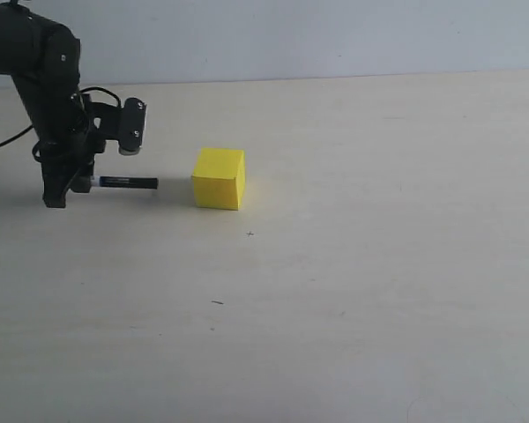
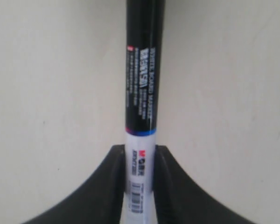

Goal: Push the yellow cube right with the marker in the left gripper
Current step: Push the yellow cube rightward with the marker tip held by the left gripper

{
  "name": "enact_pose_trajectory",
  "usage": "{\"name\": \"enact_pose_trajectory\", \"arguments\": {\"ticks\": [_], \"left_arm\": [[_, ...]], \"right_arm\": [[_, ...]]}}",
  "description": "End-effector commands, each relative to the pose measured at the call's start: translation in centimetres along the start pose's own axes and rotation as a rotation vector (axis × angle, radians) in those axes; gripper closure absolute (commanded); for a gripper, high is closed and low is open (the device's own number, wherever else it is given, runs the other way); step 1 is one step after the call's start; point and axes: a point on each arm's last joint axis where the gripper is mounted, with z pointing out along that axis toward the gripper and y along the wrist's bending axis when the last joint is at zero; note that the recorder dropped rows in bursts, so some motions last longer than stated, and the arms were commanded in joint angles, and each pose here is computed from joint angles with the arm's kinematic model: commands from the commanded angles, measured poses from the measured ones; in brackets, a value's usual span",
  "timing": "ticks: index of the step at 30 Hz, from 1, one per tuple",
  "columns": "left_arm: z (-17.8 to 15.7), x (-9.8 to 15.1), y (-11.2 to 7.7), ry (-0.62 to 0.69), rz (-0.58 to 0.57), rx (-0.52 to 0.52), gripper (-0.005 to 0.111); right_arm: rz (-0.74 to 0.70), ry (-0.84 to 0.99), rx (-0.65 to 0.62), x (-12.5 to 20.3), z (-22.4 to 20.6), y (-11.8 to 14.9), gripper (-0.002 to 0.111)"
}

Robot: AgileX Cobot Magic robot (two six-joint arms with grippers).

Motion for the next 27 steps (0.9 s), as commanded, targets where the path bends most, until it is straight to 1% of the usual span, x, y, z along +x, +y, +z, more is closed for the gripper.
{"name": "enact_pose_trajectory", "arguments": {"ticks": [1,3,5,8,9,12,14,15,19,24,27], "left_arm": [[-1.1,1.1,0.5,-0.003,-0.051,-0.026,0.107],[-0.9,0.9,0.4,-0.003,-0.045,-0.021,0.107],[-0.5,0.1,0.2,-0.005,-0.028,-0.014,0.107],[-0.1,-1.9,-0.1,-0.027,0.017,-0.036,0.107],[0.0,-3.1,-0.2,-0.047,0.036,-0.055,0.107],[-0.5,-6.0,-0.8,-0.13,0.046,-0.089,0.107],[-0.9,-7.5,-1.4,-0.137,0.088,-0.101,0.107],[-0.9,-7.8,-1.6,-0.128,0.111,-0.104,0.107],[-0.9,-7.6,-1.7,-0.1,0.129,-0.089,0.107],[-0.5,-5.8,-1.4,-0.062,0.059,-0.044,0.107],[-0.5,-5.3,-1.5,-0.045,0.04,-0.016,0.107]], "right_arm": [[-0.008,-0.003,0.001,0.1,0.0,0.0,0.108],[-0.008,-0.003,0.001,0.1,0.0,0.0,0.108],[-0.008,-0.003,0.001,0.1,0.0,0.0,0.108],[-0.008,-0.003,0.001,0.1,0.0,0.0,0.108],[-0.008,-0.003,0.001,0.1,0.0,0.0,0.108],[-0.008,-0.003,0.001,0.1,0.0,0.0,0.108],[-0.008,-0.003,0.001,0.1,0.0,0.0,0.108],[-0.008,-0.003,0.001,0.1,0.0,0.0,0.108],[-0.008,-0.003,0.001,0.1,0.0,0.0,0.108],[-0.008,-0.003,0.001,0.1,0.0,0.0,0.108],[-0.008,-0.003,0.001,0.1,0.0,0.0,0.108]]}}
